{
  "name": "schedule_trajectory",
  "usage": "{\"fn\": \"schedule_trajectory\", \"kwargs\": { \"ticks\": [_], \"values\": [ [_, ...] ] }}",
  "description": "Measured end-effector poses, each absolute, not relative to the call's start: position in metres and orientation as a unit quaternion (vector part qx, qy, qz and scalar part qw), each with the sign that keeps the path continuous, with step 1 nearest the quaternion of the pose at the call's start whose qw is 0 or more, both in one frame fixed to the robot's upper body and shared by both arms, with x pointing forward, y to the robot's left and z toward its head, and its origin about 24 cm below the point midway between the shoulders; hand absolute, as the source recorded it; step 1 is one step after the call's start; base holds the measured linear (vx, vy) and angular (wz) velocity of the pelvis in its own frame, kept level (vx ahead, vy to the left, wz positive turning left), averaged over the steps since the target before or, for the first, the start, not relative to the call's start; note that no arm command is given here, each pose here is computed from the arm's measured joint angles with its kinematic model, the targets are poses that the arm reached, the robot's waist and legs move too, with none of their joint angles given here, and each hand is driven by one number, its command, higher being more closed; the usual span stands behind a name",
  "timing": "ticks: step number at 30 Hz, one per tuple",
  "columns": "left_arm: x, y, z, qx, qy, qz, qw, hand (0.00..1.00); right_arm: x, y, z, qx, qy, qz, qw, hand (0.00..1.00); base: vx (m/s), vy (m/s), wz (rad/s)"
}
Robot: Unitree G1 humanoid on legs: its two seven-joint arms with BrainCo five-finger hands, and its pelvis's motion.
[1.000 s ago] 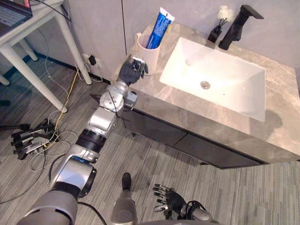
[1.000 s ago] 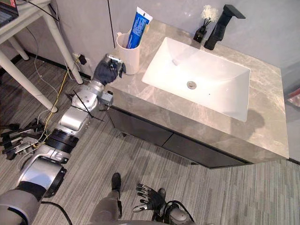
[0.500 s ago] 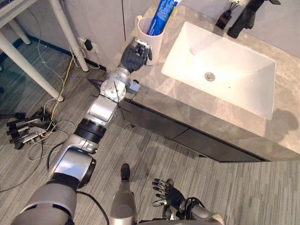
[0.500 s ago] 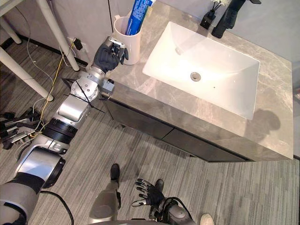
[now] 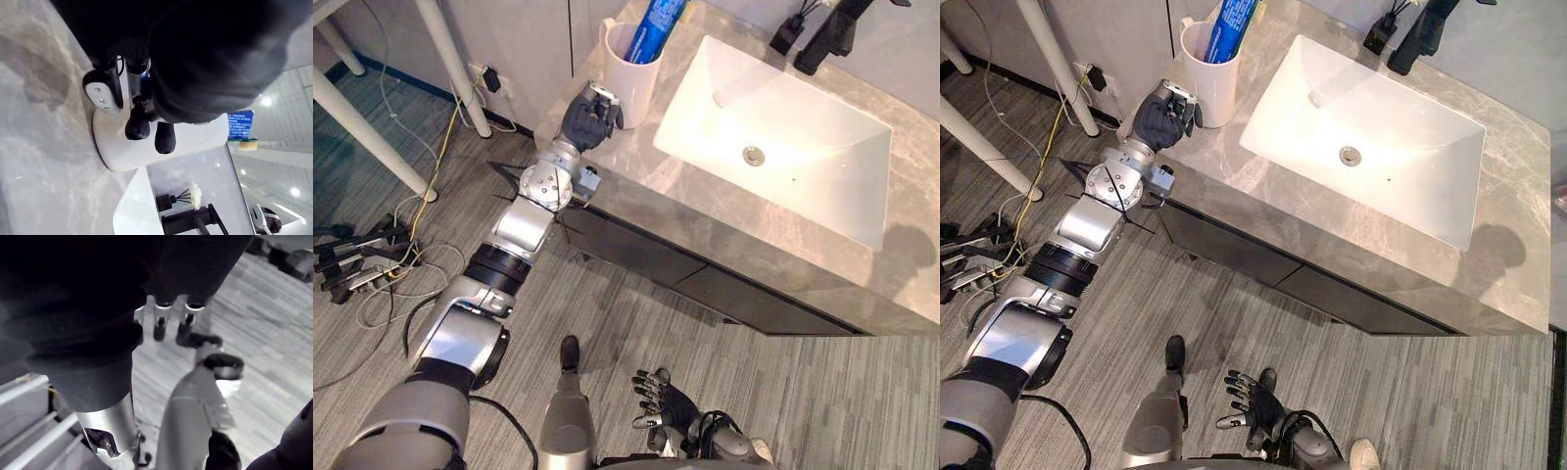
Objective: Organize washtable
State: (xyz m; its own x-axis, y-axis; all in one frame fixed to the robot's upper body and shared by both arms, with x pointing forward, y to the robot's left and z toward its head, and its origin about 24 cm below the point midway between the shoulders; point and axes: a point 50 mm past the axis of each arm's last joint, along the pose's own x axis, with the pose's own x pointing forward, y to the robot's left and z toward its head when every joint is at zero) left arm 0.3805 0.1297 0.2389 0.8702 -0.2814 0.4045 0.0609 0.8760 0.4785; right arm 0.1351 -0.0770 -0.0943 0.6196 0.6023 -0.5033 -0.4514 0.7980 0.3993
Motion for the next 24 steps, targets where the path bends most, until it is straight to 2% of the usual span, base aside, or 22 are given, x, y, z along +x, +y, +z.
{"fn": "schedule_trajectory", "kwargs": {
  "ticks": [10, 24],
  "values": [
    [0.384, 0.136, 0.235, 0.236, -0.224, -0.081, 0.942, 1.00, 0.134, -0.076, -0.096, 0.119, 0.324, 0.292, 0.892, 0.00, 0.00, 0.000, 0.00],
    [0.391, 0.129, 0.266, 0.251, -0.252, -0.069, 0.932, 1.00, 0.136, -0.074, -0.094, 0.125, 0.313, 0.290, 0.896, 0.00, 0.00, 0.000, 0.00]
  ]
}}
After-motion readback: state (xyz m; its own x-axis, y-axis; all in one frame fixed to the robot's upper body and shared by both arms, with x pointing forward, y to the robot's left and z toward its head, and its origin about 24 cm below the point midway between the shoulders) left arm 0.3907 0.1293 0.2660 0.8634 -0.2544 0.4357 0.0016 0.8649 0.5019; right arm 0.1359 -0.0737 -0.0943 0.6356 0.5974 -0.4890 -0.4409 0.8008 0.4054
